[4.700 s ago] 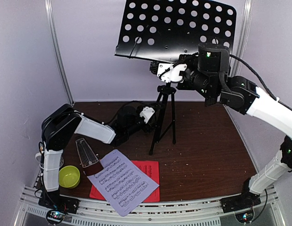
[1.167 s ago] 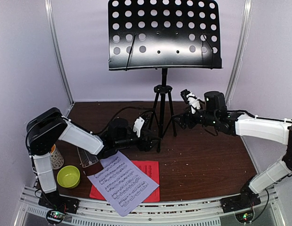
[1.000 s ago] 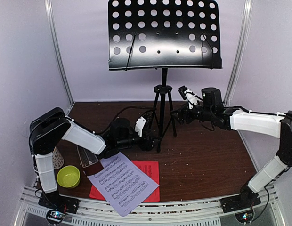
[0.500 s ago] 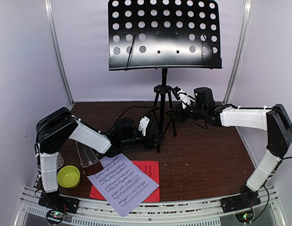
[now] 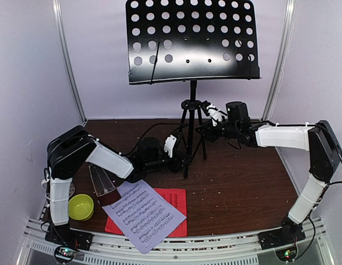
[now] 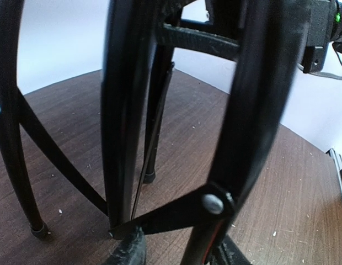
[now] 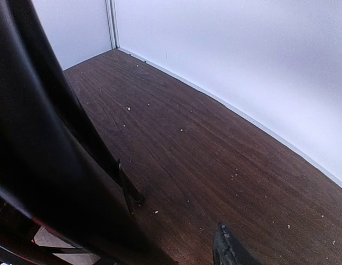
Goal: Set up the instrument practice props
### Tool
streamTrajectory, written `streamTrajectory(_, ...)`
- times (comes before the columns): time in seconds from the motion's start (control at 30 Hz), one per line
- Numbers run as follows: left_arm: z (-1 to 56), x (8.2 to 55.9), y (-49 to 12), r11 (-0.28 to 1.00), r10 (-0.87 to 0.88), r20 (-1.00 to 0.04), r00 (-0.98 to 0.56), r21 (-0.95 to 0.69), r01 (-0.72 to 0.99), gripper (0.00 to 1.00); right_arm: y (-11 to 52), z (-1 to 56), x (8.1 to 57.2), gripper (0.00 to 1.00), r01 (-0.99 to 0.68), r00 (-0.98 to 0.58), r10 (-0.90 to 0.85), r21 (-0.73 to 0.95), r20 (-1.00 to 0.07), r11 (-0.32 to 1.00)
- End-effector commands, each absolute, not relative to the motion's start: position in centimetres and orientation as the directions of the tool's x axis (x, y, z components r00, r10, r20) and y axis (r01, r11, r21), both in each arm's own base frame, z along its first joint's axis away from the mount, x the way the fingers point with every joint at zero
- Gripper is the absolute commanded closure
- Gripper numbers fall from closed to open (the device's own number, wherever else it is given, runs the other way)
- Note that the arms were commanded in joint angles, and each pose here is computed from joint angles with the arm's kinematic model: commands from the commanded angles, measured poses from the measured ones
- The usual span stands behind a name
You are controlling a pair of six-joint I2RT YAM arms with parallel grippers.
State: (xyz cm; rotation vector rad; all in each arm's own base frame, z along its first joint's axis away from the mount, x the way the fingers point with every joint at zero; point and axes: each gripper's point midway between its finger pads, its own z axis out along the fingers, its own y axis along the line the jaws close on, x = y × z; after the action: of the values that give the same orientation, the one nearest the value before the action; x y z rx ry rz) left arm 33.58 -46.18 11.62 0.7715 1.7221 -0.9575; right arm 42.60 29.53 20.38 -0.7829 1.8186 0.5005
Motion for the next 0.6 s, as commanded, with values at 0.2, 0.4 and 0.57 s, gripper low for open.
streamTrajectory(0.2,13.5,32.5,-47.4,0.42,0.006,-0.959,-0.283,-0.255,0.871,0.75,29.1,21.2,43.2,0.67,-0.699,-0.187,-0.299,-0.087,-0.936,0.71)
streamTrajectory(0.4,14.1,32.0,-47.2,0.416,0.005,-0.963,-0.271,-0.245,0.876,0.85,29.0,21.4,42.8,0.75,-0.7,-0.176,-0.294,-0.09,-0.939,0.708)
streamTrajectory(0.57,14.8,31.3,-46.4,0.418,0.003,-0.964,-0.266,-0.24,0.876,0.92,28.6,21.3,42.6,0.83,-0.689,-0.175,-0.303,-0.103,-0.937,0.717)
